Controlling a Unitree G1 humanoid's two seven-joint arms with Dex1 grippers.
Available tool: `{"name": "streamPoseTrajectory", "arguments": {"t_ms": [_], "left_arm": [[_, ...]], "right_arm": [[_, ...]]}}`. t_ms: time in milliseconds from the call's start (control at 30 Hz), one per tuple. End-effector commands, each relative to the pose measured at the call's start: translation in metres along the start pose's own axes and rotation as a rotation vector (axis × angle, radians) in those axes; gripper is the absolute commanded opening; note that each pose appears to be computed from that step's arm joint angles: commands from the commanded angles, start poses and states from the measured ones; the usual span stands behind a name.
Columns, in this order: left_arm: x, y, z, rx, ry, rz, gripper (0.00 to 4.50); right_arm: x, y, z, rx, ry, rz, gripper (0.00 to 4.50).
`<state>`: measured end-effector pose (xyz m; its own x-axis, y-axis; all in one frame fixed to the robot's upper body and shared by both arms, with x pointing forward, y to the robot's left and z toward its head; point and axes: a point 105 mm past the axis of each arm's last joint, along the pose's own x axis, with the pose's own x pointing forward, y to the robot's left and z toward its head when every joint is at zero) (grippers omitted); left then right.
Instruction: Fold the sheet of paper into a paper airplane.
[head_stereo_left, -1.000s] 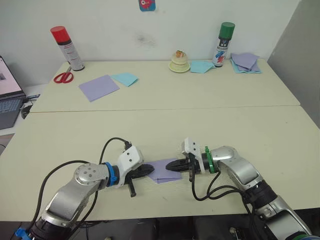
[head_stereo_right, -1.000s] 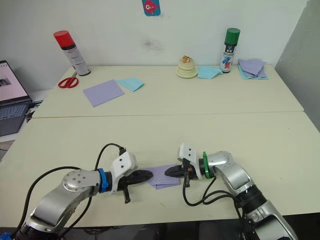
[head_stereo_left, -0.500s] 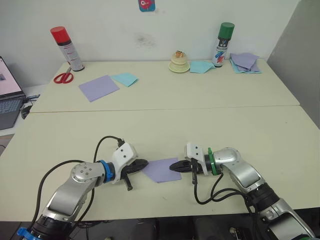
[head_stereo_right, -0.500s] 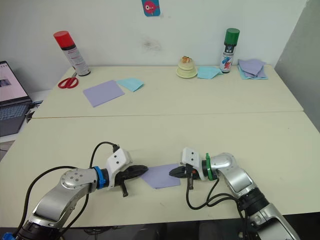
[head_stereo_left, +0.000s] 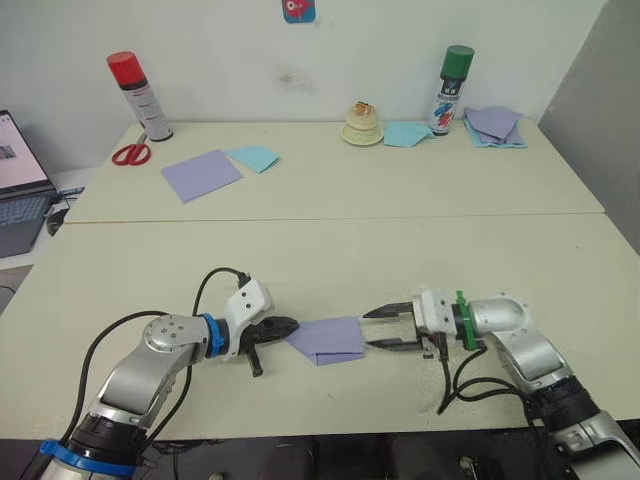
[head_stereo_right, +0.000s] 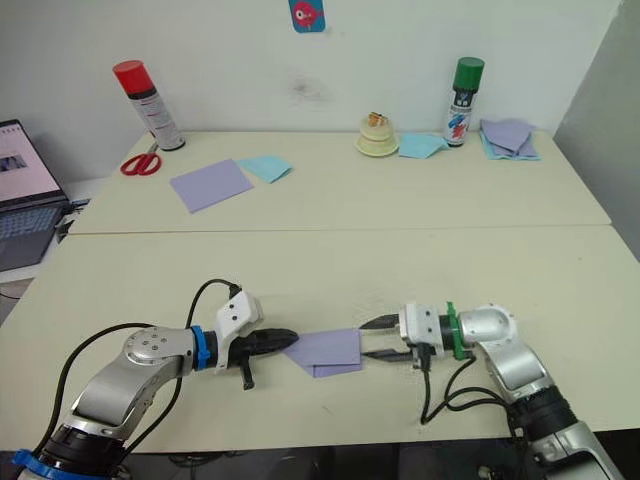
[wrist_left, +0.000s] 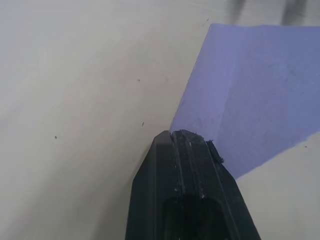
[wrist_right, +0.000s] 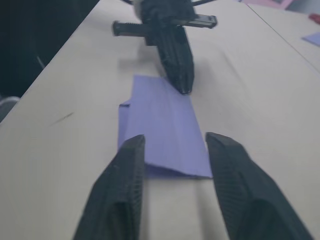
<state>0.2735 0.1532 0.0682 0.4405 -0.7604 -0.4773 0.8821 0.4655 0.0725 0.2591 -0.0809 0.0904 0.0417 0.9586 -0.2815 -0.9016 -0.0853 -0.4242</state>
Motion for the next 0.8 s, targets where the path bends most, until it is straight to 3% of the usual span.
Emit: {"name": "streamPoseTrajectory", "arguments": {"t_ms": [33, 500, 600, 800], "left_arm": [[0.003, -0.007, -0.006, 0.018, 0.027, -0.046, 0.00], [0.004, -0.010, -0.013, 0.084, 0.070, -0.073, 0.00], [0.005, -0.012, -0.013, 0.086, 0.070, -0.081, 0.00], [0.005, -0.011, -0.013, 0.094, 0.070, -0.079, 0.00]], "right_arm": [[0.003, 0.010, 0.003, -0.163, -0.019, 0.038, 3.39], [0.041, -0.013, 0.006, -0.175, -0.105, -0.071, 3.39], [0.042, -0.011, 0.006, -0.172, -0.103, -0.059, 2.78], [0.039, -0.010, 0.015, -0.173, -0.131, -0.061, 0.61]]}}
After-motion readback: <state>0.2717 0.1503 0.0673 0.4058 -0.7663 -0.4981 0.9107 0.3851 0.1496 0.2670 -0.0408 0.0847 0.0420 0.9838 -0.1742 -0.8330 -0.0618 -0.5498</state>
